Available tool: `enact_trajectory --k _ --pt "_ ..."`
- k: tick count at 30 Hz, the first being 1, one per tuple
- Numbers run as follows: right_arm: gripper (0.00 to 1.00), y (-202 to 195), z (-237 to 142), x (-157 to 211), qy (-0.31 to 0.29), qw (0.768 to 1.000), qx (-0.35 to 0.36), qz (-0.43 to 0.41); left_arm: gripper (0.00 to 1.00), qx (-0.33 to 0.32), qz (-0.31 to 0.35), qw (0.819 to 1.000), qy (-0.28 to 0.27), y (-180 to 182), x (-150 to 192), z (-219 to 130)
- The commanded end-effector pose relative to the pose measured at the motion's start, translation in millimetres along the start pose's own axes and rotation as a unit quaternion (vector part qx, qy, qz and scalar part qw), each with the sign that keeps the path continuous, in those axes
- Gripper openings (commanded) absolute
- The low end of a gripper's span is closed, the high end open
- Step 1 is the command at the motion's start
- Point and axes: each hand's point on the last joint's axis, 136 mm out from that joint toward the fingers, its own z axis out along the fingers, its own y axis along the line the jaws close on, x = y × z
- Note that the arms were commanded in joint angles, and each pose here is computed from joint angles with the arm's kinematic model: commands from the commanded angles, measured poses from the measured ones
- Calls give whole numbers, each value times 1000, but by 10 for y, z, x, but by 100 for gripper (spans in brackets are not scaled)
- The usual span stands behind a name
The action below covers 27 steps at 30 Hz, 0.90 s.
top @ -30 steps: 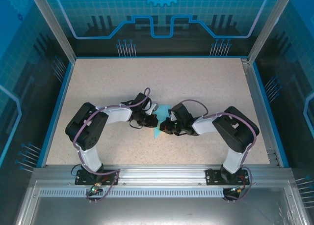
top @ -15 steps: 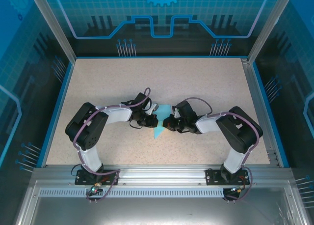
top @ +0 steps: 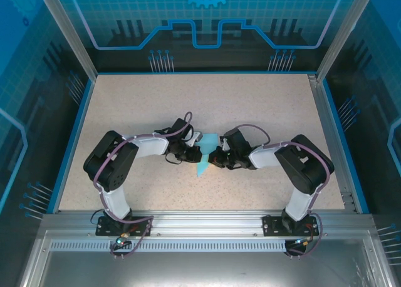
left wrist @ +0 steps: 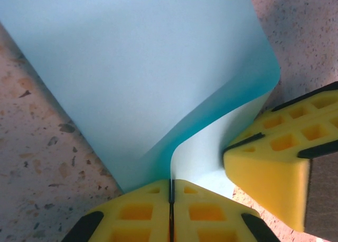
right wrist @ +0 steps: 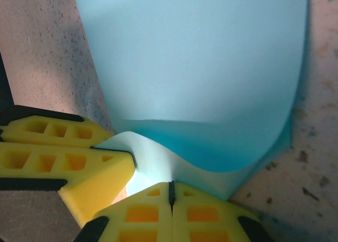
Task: Fold a paper plane with a square sheet of paper (pick it up from the middle)
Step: Third fold the triangle at the center of the table.
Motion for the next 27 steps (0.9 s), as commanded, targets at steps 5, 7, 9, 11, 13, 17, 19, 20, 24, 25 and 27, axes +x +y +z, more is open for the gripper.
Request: enact_trajectory --k 5,7,9,11,13,17,19,20,24,25,27 --pt "0 189 -215 -245 -23 999 -22 -15 9 -12 -12 999 39 121 185 86" --pt "0 164 -183 -251 -22 999 -22 -11 9 -11 -13 999 39 121 184 88" --pt "0 113 -144 -244 -20 1000 -17 -6 9 -12 -13 999 39 121 187 87" --pt "0 52 -113 -248 -21 1000 -10 -4 9 -12 -14 999 39 121 189 84" --pt "0 -47 -80 -248 -24 1000 6 -6 8 -12 -13 999 39 120 188 80" --pt "0 -229 1 -180 -18 999 32 2 9 -12 -12 999 41 119 192 82" --pt "0 -283 19 -148 -13 999 37 8 9 -13 -13 999 42 127 198 84" --pt "0 -284 10 -141 -12 999 36 11 9 -13 -13 999 42 127 201 87" --pt "0 -61 -134 -221 -22 1000 12 -3 9 -14 -13 999 42 124 200 78" --pt "0 16 -188 -266 -28 1000 6 -9 9 -14 -13 999 42 127 200 76" --pt "0 97 -273 -348 -37 999 -2 -16 9 -14 -13 999 43 130 199 80"
